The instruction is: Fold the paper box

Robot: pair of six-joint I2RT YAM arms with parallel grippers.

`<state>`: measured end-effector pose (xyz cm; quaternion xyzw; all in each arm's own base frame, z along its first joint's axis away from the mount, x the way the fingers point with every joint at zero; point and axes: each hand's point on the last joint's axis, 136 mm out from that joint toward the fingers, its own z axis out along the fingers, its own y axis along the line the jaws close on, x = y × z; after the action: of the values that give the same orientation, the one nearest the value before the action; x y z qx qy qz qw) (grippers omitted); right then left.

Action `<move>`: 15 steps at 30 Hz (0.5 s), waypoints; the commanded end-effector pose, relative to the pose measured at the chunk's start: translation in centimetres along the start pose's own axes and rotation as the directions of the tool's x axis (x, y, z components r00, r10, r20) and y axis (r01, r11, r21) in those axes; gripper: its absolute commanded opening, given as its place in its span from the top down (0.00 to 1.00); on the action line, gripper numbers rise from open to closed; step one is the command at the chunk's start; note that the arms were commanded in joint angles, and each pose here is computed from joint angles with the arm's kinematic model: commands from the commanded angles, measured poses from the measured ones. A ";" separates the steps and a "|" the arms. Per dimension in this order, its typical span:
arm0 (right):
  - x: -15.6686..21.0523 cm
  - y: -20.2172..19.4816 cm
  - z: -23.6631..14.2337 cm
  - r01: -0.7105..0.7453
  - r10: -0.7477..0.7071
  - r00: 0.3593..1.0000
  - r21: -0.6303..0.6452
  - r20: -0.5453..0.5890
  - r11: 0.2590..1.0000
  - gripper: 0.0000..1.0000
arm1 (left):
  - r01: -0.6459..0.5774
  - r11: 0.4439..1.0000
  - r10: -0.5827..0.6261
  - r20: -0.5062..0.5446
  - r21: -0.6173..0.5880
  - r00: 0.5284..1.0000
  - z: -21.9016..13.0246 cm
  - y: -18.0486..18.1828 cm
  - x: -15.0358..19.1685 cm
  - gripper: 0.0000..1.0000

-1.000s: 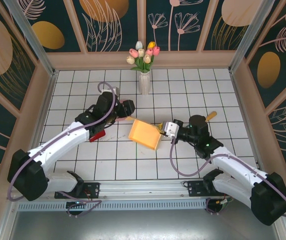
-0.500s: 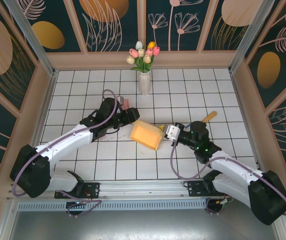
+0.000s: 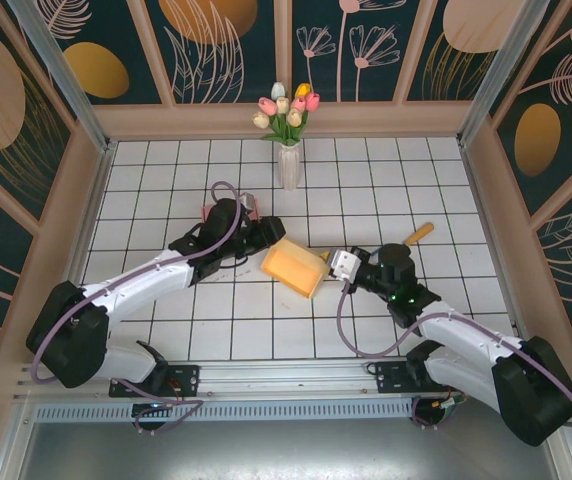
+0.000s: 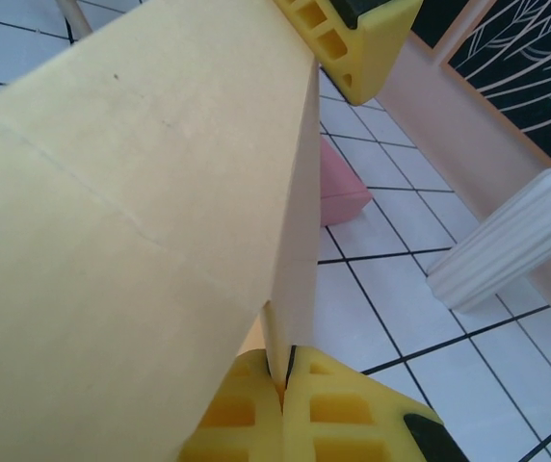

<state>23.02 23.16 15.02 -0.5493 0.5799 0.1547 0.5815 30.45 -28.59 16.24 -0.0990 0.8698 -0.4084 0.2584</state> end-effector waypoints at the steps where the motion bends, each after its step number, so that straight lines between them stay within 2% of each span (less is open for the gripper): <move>1: -0.1 0.0 0.3 0.023 -0.022 1.000 0.005 -0.008 1.000 0.94 | -0.032 0.999 0.032 -0.053 -0.004 0.998 0.7 0.8 2.3 0.51; 5: 0.7 0.1 0.8 0.028 -0.029 0.998 -0.003 -0.061 1.000 0.85 | -0.037 0.999 0.036 -0.040 -0.038 0.999 0.8 2.1 2.7 0.54; 11: 1.8 -0.4 1.2 0.022 -0.024 0.981 -0.017 -0.190 1.000 0.83 | -0.037 0.997 0.035 -0.023 -0.064 0.999 0.7 4.1 3.5 0.59; 15: 1.9 -0.1 1.5 0.038 -0.053 0.964 -0.061 -0.259 0.997 0.76 | -0.052 0.995 0.050 -0.025 -0.088 0.998 0.6 5.3 4.1 0.59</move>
<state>22.79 23.17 10.74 -0.5955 0.6356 0.1185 0.4768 29.12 -27.45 12.13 -0.1127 0.8772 -0.3850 0.2640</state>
